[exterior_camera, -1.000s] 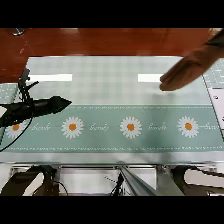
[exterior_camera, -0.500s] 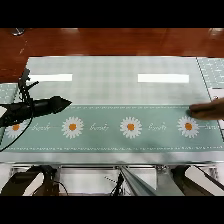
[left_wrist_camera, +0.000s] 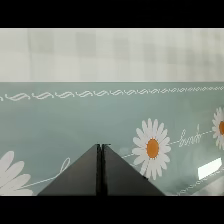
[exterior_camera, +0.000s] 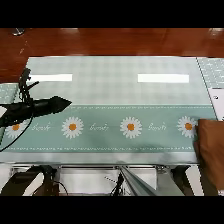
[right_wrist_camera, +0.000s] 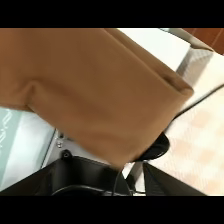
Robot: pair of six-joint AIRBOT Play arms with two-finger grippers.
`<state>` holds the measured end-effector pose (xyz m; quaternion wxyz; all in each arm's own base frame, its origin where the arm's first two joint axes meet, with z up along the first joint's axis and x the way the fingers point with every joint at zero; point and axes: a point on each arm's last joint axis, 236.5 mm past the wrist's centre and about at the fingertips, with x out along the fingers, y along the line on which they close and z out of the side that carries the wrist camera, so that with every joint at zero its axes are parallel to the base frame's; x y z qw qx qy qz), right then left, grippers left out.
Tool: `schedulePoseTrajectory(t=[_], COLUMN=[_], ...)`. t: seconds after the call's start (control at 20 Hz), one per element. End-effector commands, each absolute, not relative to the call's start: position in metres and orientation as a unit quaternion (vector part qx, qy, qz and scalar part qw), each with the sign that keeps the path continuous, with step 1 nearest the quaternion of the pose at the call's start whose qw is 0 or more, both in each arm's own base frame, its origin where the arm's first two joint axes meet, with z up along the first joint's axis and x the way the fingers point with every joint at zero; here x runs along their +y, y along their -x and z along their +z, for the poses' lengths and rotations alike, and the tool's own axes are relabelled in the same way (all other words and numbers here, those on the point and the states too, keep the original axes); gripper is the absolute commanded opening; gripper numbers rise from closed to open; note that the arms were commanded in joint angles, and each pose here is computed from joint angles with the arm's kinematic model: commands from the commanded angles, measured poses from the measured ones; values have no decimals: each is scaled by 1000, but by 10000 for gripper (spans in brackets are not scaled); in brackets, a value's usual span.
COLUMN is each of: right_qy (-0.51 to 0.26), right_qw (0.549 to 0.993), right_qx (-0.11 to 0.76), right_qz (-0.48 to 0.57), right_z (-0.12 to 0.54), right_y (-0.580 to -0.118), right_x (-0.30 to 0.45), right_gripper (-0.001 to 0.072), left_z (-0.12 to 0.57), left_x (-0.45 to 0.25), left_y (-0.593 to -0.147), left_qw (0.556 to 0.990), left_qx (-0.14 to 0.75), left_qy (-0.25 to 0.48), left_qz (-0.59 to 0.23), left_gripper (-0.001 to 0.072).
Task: Fold the shirts.
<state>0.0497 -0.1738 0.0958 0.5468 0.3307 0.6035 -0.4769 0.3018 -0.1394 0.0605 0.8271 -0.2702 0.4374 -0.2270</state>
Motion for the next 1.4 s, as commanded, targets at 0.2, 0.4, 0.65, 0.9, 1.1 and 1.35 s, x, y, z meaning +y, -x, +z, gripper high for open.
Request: schedulePoseTrajectory(t=[0.2,0.4,0.65,0.9,1.1,1.35], right_qy=[-265,-272,-20,32,14,19], right_qw=[733,879,881,791,752,749], right_qx=[530,391,456,610,654,657], right_qz=[-335,-16,124,-41,-84,-87], right_z=[134,197,123,-4,-37,-30], right_y=[-193,-381,-423,-375,-347,-342], right_x=[-195,-51,124,79,47,41], right_gripper=[62,23,23,21,22,22], left_z=[136,228,165,38,21,21], left_x=[-103,-151,-197,-148,-133,-132], left_y=[-368,-384,-373,-358,-355,-356], left_qw=[888,879,857,818,813,813], left_qx=[330,302,411,546,557,557], left_qy=[254,212,117,70,74,75], left_qz=[-196,-301,-287,-168,-152,-151], left_gripper=[20,18,19,20,20,20])
